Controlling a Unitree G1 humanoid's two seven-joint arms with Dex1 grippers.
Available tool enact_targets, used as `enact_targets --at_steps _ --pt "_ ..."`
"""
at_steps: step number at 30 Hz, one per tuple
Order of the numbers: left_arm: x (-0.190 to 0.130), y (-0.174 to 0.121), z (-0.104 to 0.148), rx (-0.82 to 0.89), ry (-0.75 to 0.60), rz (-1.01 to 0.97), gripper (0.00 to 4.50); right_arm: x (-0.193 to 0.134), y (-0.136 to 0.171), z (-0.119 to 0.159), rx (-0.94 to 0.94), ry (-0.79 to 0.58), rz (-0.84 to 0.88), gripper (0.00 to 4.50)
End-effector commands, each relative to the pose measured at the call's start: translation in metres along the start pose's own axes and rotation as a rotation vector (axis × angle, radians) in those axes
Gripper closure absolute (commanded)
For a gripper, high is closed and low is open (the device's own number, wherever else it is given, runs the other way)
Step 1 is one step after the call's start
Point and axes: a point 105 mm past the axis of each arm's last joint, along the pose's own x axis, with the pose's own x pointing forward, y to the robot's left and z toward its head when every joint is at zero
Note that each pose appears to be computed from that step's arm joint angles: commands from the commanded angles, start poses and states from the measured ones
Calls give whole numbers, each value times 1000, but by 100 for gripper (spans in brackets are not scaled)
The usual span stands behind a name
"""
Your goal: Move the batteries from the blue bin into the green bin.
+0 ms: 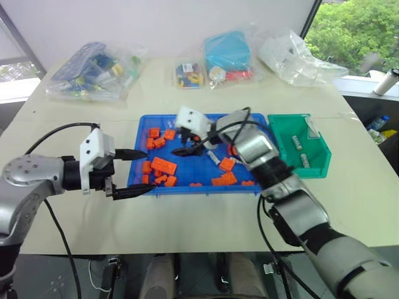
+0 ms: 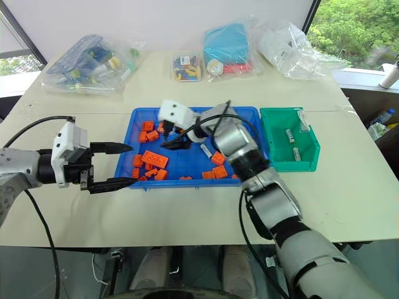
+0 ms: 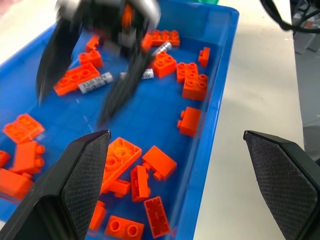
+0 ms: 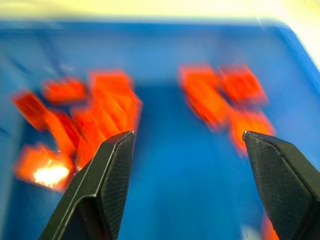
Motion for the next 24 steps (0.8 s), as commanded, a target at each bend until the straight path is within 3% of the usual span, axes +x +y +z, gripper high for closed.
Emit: enact_targets --at_steps 1,15,18,21,24 --pt "5 2 8 47 -25 -21 0 -21 -4 -2 126 15 -114 96" --pt "17 9 13 69 -36 -90 0 -37 9 -62 285 148 -209 96" --pt "18 9 14 74 -39 -92 0 -31 13 -67 297 155 -194 175" --pt "19 10 16 78 -44 -91 0 -27 16 -73 295 167 -179 313" --pt "19 11 17 79 -48 -87 0 -25 16 -73 298 163 -175 331"
